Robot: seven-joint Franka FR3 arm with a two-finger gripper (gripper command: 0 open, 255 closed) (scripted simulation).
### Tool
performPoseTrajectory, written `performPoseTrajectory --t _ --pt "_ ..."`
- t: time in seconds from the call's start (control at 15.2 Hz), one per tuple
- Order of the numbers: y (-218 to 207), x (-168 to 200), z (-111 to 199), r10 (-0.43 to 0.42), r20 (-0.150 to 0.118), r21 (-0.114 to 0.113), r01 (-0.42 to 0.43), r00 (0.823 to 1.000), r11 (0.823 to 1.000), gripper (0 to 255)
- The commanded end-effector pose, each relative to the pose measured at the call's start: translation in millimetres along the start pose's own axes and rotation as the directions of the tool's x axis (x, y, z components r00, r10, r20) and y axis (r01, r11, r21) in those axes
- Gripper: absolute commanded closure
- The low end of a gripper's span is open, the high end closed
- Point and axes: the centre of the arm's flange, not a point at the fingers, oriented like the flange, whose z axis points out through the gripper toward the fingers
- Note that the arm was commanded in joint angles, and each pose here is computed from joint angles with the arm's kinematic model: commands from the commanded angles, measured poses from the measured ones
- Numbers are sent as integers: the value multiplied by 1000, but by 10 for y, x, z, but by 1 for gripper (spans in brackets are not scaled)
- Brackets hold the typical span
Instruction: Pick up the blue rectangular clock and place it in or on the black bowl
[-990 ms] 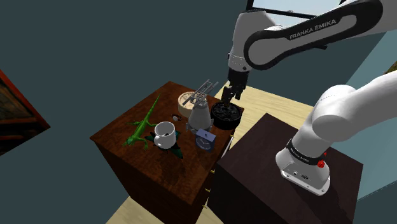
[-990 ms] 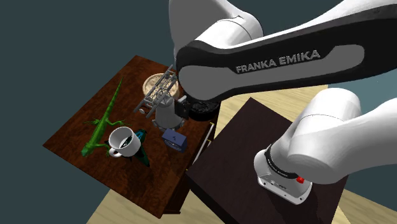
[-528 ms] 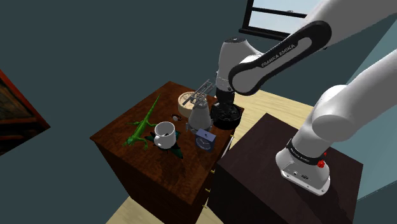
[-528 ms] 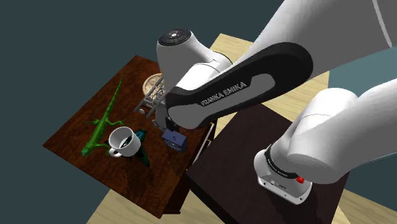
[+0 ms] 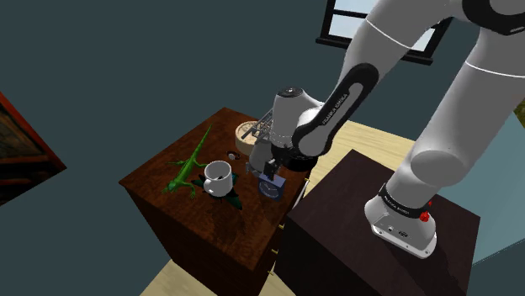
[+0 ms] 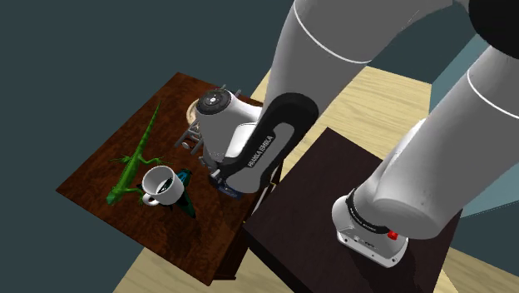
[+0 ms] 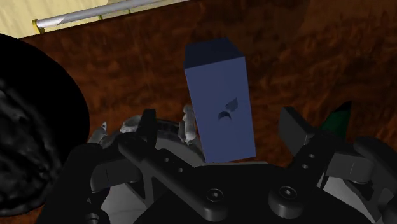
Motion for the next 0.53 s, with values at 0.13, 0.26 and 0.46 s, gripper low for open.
performPoseTrajectory --t 0.13,0.26,0.46 --pt "-85 41 334 -4 -7 -5 4 1000 1000 0" --pt "-85 42 439 -4 -7 -5 4 1000 1000 0" --pt "-84 43 598 -4 -7 -5 4 1000 1000 0"
